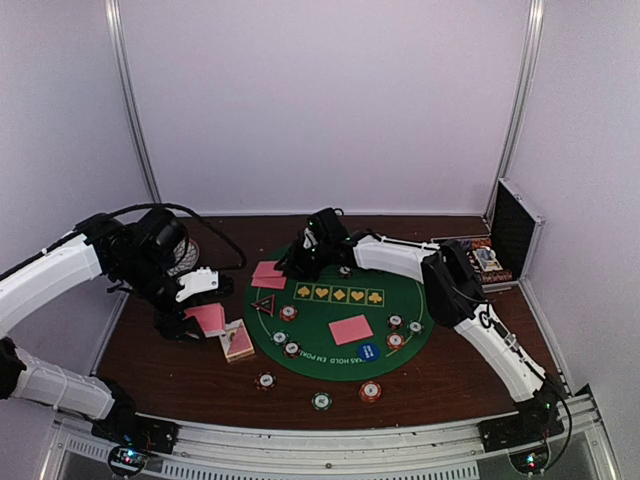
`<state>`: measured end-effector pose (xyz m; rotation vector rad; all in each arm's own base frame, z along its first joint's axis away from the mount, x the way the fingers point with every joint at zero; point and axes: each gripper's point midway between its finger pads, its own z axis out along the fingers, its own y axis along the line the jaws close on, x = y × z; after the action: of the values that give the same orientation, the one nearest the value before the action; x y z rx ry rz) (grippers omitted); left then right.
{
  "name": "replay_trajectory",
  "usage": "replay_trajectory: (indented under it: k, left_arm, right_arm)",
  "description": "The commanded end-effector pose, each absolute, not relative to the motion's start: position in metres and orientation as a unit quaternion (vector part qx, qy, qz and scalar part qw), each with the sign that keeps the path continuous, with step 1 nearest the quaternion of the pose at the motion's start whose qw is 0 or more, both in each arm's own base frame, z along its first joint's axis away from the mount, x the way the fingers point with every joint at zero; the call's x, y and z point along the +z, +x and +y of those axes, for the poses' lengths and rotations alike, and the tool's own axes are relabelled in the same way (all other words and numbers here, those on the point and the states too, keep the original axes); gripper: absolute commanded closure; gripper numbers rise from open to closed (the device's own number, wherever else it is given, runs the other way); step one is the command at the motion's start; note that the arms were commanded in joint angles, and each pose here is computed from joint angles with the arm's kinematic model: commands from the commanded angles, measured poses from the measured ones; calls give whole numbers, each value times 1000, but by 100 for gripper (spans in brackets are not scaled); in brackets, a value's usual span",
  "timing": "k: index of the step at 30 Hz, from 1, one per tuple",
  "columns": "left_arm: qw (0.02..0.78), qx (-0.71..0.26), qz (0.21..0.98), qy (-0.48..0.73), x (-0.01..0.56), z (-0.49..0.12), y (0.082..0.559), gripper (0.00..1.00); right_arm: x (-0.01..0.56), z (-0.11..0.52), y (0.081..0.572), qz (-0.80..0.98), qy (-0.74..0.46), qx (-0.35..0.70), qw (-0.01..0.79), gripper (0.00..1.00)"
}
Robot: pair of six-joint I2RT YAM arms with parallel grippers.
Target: Distribute texas hold em gaming equipment
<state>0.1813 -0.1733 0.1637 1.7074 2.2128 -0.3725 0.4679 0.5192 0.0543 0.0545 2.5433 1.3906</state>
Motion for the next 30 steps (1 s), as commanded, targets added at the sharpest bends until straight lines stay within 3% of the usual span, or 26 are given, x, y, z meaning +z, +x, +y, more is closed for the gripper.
replay_trajectory:
  k: [1,3,5,19,30]
  left_arm:
    - [182,-138,769,597,169,-178,185,100]
    - [184,-135,769,597,170,-177,185,100]
    - [184,-132,770,597,171,-175,184,100]
    - [185,-125,770,598,169,-171,181,100]
    - [190,-129,768,597,174,-173,181,100]
  right_arm:
    - [70,522,466,873,4,468,138,61]
    - [82,519,464,876,-7,459,148,45]
    - [95,516,461,876,-19,456,158,36]
    - [166,489,414,875,-85,438,187,2]
    - [195,492,316,853,-111,488,149,1]
